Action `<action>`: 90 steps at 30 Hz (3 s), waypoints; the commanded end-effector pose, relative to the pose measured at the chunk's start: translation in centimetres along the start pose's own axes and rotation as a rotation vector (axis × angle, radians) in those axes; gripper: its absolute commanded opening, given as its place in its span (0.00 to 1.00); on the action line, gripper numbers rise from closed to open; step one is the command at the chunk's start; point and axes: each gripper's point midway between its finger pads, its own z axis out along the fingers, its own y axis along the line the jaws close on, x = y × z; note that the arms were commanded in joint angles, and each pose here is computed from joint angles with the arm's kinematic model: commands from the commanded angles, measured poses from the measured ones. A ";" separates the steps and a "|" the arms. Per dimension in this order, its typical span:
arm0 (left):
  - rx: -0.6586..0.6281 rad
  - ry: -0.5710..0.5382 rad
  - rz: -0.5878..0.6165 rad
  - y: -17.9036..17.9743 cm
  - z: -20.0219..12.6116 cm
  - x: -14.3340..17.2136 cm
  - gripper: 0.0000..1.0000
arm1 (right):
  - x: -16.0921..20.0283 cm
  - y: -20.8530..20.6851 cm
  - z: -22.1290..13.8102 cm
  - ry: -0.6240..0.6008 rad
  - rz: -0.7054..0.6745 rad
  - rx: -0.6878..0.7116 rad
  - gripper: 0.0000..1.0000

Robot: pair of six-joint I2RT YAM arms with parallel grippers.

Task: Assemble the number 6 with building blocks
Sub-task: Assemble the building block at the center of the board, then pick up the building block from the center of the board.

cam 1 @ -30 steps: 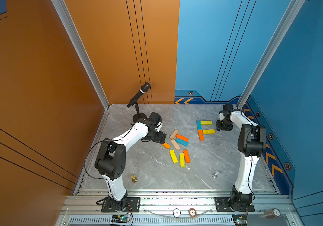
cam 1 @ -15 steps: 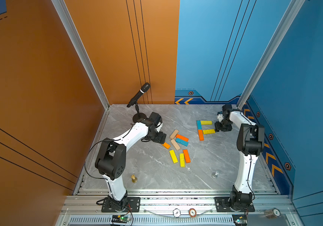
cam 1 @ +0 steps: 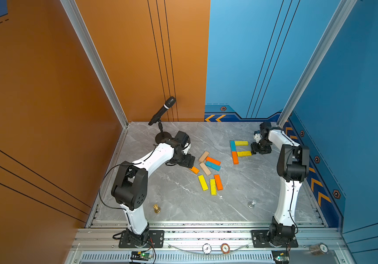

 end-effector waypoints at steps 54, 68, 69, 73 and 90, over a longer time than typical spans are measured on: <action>-0.046 -0.038 0.004 0.4 -1.6 -0.8 0.98 | -1.3 3.2 -12.5 -0.334 0.285 0.112 0.74; -0.049 -0.200 -0.203 3.7 -5.5 -2.1 0.98 | 9.5 22.9 -10.9 -0.202 -0.014 -0.087 0.71; -0.043 -0.209 -0.220 4.0 -5.6 -2.1 0.98 | 10.0 23.3 -10.8 -0.190 -0.025 -0.090 0.70; -0.042 -0.244 -0.257 4.9 -6.4 -2.2 0.98 | 12.4 24.7 -9.8 -0.131 -0.073 -0.106 0.68; -0.010 -0.295 -0.364 7.7 -7.6 -2.7 0.98 | 19.6 27.5 -5.7 0.037 -0.204 -0.087 0.58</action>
